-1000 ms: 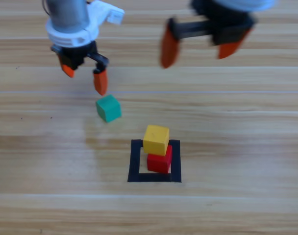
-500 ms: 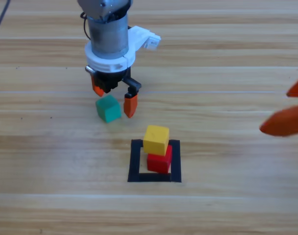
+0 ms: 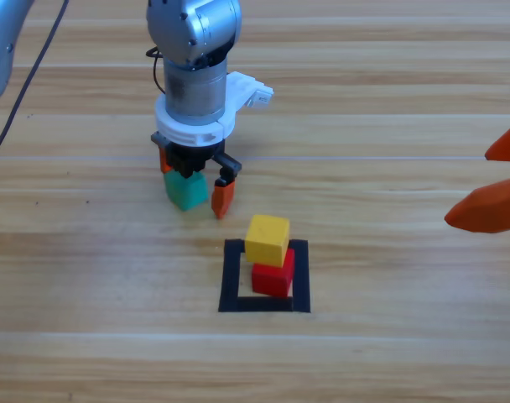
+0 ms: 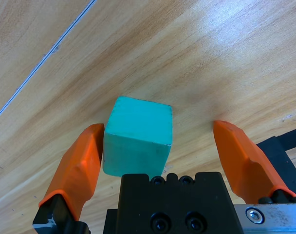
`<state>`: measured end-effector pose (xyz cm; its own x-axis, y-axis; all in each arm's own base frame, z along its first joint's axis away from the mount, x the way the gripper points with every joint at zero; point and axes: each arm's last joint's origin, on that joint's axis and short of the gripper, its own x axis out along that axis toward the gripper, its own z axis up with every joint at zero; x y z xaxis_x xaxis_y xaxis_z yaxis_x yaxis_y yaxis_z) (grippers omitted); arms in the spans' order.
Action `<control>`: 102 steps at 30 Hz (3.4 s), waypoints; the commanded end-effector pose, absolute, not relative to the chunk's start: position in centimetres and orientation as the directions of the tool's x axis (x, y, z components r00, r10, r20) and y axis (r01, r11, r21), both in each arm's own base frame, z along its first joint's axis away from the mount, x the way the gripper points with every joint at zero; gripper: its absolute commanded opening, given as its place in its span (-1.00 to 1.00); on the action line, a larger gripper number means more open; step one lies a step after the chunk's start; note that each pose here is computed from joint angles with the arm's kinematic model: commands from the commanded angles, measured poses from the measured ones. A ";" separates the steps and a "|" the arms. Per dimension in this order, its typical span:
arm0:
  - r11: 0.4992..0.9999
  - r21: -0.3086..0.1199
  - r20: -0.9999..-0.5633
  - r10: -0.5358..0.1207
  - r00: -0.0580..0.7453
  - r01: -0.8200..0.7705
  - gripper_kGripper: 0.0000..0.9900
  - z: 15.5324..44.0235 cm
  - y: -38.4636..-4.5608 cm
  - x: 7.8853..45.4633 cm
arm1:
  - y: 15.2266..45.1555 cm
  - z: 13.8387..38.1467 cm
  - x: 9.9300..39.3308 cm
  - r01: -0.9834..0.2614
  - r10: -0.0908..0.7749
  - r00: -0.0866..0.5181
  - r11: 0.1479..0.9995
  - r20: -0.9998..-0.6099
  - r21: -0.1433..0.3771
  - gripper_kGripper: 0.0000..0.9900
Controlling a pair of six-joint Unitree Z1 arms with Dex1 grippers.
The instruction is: Stack the blocks in the rectangular block: red at the bottom, yellow in the middle, green on top
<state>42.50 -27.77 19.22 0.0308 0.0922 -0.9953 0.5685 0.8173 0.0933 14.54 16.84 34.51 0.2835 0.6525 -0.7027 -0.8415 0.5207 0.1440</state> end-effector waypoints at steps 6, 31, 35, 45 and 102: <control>0.850 0.104 -0.991 0.130 -0.015 0.517 0.06 16.4 -25.0 44.6 | 17.3 32.7 15.4 -0.843 0.636 0.238 0.510 -0.734 0.169 0.99; 0.999 -0.041 -0.986 -0.036 0.162 -0.024 -1.00 33.4 -27.5 32.6 | 17.4 32.5 15.4 -0.854 0.640 0.222 0.491 -0.735 0.170 0.99; 0.999 -0.040 -0.988 -0.041 0.151 0.010 -1.00 33.1 -29.9 30.5 | 17.4 32.5 15.4 -0.855 0.640 0.220 0.489 -0.736 0.170 0.99; 0.996 -0.050 -0.994 -0.057 0.094 0.074 -1.00 31.9 -31.8 29.2 | 17.4 32.5 15.4 -0.855 0.640 0.219 0.490 -0.737 0.171 0.99; 0.999 -0.016 -1.000 -0.016 0.009 0.031 -0.94 26.9 -36.0 29.1 | 17.4 32.2 15.5 -0.856 0.636 0.213 0.488 -0.742 0.172 0.99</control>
<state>29.84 -34.66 28.53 0.0474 -0.0403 -0.9981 0.0206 0.9990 -0.0393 14.47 16.97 34.20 0.2532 0.6625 -0.7050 -0.8646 0.4818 0.1423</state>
